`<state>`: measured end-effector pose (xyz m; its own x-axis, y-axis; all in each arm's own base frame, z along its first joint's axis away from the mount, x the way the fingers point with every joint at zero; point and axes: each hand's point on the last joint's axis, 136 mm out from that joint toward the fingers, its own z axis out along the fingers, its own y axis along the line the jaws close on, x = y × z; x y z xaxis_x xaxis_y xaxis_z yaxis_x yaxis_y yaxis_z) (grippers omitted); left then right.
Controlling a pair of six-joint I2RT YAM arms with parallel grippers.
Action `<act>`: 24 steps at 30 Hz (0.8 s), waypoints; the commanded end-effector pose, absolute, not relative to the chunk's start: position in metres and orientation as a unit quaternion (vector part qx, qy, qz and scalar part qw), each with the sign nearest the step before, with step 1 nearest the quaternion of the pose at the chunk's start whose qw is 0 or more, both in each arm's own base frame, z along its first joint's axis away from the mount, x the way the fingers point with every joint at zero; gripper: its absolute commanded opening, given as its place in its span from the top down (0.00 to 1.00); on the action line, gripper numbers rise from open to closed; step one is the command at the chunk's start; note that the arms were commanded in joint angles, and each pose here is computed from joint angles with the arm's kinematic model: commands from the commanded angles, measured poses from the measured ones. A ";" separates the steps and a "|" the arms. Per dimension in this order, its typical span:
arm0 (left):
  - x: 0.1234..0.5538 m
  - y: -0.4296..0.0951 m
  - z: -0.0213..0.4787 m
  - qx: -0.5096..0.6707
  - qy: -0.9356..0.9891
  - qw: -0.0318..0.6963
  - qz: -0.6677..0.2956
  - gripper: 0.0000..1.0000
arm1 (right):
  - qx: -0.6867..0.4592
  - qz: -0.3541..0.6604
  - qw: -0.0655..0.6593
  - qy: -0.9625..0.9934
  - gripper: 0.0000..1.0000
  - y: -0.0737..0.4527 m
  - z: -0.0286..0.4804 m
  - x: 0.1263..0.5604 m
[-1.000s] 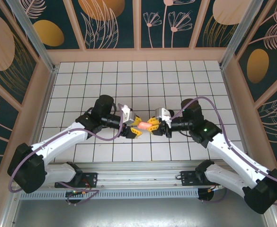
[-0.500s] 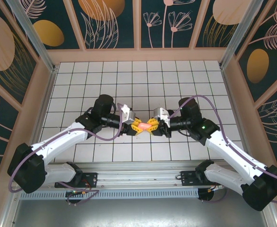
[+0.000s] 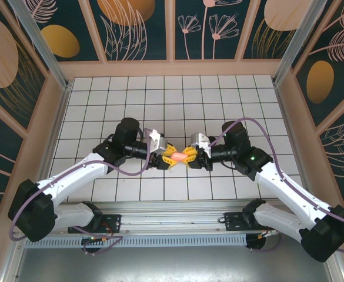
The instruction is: Insert the wireless bluetooth earbuds into the charging case
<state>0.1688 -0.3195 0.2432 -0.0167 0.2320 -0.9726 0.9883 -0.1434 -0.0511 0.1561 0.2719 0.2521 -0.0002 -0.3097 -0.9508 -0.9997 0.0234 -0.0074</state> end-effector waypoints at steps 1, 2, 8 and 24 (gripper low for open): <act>0.163 -0.319 0.254 0.582 0.508 0.400 -0.493 0.67 | -0.568 0.407 0.439 0.564 0.83 0.273 0.267 0.159; 0.163 -0.319 0.254 0.582 0.508 0.400 -0.494 0.68 | -0.569 0.407 0.438 0.565 0.83 0.273 0.267 0.159; 0.165 -0.319 0.250 0.580 0.516 0.398 -0.489 0.79 | -0.567 0.405 0.441 0.565 0.81 0.273 0.267 0.160; 0.162 -0.316 0.241 0.591 0.518 0.391 -0.479 0.81 | -0.519 0.391 0.476 0.593 0.64 0.261 0.274 0.183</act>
<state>0.1767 -0.3194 0.2426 0.0005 0.2377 -0.9713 0.9949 -0.0982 -0.0236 0.1702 0.2649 0.2569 -0.0548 -0.2913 -0.9551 -0.9952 0.0939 0.0284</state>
